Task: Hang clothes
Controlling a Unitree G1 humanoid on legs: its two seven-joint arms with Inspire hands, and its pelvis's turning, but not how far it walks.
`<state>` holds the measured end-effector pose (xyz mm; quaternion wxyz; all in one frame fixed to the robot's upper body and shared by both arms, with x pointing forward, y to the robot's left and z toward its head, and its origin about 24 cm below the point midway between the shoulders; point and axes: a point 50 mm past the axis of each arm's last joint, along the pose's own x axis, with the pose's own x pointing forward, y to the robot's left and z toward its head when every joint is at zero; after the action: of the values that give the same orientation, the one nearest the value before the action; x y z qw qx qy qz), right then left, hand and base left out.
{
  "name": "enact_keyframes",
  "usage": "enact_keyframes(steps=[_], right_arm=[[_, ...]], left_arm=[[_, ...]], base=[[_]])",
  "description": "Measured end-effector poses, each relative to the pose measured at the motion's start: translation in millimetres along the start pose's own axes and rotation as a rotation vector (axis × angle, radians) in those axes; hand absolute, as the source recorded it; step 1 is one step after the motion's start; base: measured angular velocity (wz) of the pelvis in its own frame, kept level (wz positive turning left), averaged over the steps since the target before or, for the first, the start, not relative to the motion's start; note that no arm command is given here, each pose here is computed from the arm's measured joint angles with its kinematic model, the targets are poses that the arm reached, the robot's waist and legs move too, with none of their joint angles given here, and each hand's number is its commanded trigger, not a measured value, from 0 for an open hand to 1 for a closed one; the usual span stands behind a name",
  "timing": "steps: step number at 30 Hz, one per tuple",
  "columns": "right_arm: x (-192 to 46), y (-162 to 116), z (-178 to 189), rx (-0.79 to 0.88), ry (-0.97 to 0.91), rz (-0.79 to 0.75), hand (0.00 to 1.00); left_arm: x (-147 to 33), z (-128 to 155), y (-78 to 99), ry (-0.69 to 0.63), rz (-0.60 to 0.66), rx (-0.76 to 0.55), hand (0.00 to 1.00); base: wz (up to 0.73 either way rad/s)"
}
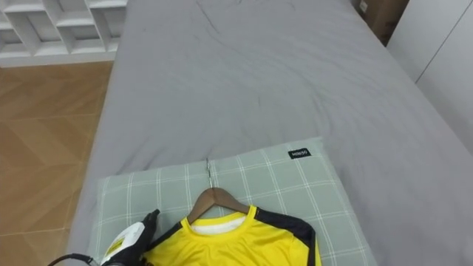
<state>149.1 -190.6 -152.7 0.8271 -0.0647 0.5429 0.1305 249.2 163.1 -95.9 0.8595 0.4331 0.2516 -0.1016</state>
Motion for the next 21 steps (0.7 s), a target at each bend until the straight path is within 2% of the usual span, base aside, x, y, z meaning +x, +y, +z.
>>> enact_keyframes(steps=[8, 21], right_arm=[[0, 0, 4, -0.009, -0.008, -0.002, 0.00], [1, -1, 10, -0.019, -0.037, -0.003, 0.00]], left_arm=[[-1.0, 4, -7.0, -0.031, -0.042, 0.072, 0.00], [-1.6, 9, -11.5, -0.053, -0.063, 0.097, 0.00]], base=[[0.00], [0.00]])
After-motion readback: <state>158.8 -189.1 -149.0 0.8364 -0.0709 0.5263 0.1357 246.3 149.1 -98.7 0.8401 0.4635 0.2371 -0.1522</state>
